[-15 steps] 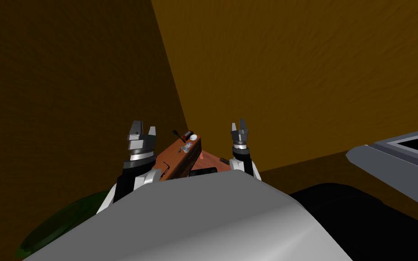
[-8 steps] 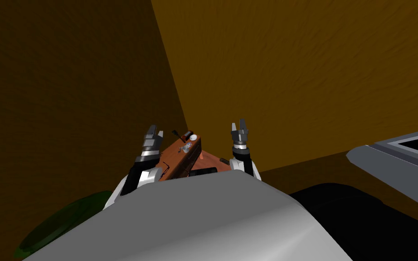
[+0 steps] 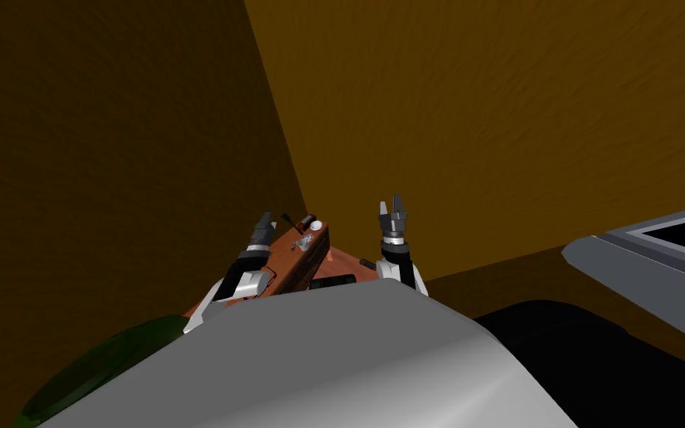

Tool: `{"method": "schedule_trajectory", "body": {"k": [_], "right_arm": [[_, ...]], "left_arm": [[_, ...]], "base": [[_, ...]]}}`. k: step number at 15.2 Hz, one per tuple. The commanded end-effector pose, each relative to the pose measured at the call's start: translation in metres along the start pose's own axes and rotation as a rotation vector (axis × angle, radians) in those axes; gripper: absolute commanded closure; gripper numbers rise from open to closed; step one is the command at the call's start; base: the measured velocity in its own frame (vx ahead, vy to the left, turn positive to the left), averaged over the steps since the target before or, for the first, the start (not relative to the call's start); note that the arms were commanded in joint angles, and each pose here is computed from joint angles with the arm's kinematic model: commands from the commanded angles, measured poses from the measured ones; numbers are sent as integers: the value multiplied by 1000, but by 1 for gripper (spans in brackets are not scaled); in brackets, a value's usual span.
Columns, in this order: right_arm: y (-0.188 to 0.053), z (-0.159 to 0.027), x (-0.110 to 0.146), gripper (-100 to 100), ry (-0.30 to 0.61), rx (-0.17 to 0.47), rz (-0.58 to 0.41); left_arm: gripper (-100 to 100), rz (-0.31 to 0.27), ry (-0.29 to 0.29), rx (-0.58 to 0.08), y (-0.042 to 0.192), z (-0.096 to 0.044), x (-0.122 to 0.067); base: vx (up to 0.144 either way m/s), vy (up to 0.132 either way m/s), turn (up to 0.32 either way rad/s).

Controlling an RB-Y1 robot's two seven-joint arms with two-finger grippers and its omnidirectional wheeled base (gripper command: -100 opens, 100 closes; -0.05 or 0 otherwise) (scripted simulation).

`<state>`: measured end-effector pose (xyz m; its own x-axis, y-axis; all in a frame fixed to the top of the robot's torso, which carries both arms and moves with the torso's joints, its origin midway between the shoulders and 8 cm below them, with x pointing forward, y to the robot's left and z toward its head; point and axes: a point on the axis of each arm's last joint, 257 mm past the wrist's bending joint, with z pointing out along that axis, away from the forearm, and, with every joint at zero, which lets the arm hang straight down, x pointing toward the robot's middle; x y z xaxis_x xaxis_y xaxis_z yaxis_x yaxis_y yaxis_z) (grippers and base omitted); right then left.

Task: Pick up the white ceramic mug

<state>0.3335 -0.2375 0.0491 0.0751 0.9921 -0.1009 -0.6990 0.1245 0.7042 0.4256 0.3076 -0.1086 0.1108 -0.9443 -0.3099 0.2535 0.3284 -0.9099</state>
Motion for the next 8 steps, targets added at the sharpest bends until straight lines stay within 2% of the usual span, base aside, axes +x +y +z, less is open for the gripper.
{"method": "schedule_trajectory", "body": {"k": [1,4,5,6,7,8], "right_arm": [[0,0,0,0,0,0,0],[0,0,0,0,0,0,0],[0,0,0,0,0,0,0],[0,0,0,0,0,0,0],[0,0,0,0,0,0,0],[0,0,0,0,0,0,0]], "left_arm": [[-100,4,18,-67,25,0,5],[-100,13,55,-157,60,5,14],[-100,13,61,-200,76,1,15],[-100,13,61,-200,76,1,15],[-100,19,80,-247,95,2,20],[-100,20,84,-265,101,0,21]], "base": [[-2,-5,-33],[-4,-6,-46],[-4,-6,-53],[-2,-3,-14],[-3,-3,-41],[-4,-2,-55]]}}
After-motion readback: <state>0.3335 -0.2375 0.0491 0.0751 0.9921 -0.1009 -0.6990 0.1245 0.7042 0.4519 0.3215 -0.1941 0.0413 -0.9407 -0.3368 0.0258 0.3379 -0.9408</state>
